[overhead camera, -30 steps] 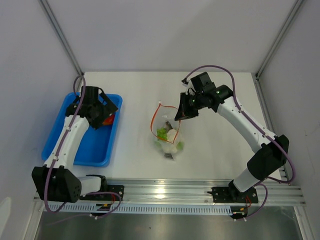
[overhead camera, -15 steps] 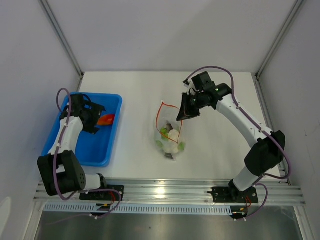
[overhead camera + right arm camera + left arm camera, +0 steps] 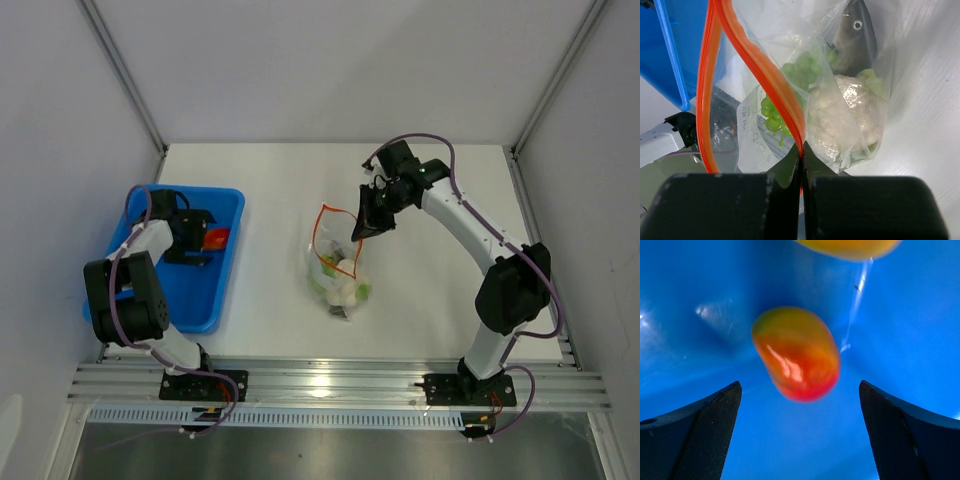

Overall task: Place the food in the zip-top bag and seal the zipper
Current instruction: Pick up the fake fruit from the bin.

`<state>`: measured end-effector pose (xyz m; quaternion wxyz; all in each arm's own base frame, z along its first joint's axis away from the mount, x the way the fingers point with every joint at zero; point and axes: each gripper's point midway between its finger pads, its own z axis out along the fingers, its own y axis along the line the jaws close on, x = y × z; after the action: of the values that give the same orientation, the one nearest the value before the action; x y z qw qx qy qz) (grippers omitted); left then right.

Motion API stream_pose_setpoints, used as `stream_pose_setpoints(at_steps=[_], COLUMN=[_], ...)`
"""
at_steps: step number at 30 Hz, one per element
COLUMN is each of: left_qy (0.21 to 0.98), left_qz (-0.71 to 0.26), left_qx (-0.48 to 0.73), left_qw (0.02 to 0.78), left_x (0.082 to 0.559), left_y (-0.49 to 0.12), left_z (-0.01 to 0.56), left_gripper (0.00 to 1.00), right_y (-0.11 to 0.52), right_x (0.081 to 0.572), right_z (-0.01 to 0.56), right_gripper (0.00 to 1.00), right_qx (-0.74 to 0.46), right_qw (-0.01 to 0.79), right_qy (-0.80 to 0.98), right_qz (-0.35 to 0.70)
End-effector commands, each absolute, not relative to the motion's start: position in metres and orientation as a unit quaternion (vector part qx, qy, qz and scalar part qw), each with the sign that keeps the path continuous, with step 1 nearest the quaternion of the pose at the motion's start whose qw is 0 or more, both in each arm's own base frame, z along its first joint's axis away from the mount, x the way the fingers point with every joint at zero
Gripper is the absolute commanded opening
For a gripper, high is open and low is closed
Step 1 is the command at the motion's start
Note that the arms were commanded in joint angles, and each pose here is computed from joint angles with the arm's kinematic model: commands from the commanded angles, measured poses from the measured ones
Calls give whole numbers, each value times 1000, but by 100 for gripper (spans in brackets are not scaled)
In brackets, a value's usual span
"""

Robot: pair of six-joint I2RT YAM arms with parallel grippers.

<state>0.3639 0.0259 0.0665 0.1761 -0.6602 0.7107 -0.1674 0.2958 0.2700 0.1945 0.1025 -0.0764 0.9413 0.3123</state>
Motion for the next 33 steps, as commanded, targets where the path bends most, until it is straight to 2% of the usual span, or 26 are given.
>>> stream_pose_setpoints(at_steps=[1, 6, 11, 15, 21, 23, 24, 28, 33], left_qy=[674, 663, 654, 657, 660, 662, 664, 674, 694], left_qz=[-178, -169, -153, -145, -144, -146, -148, -154, -152], left_qx=[-693, -713, -723, -722, -719, -716, -714, -703, -683], left_qw=[182, 154, 163, 158, 163, 164, 164, 165, 168], left_x=[384, 385, 388, 390, 393, 394, 395, 396, 380], left_y=[35, 34, 42, 46, 47, 48, 47, 46, 41], left_z=[66, 51, 48, 47, 50, 52, 53, 59, 72], left_gripper=[99, 99, 100, 93, 73, 61, 50, 29, 15], right_y=[274, 275, 276, 276, 275, 275, 274, 271, 270], right_x=[300, 303, 307, 309, 309, 308, 307, 304, 301], right_z=[205, 202, 201, 202, 205, 205, 206, 210, 213], right_gripper=[0, 0, 0, 0, 0, 0, 0, 0, 0], right_qx=[-90, -85, -82, -78, -75, -74, -73, -70, -71], right_qw=[108, 104, 101, 103, 108, 110, 112, 118, 127], right_qy=[937, 938, 938, 938, 937, 937, 937, 936, 934], right_qz=[321, 321, 321, 323, 323, 322, 323, 324, 326])
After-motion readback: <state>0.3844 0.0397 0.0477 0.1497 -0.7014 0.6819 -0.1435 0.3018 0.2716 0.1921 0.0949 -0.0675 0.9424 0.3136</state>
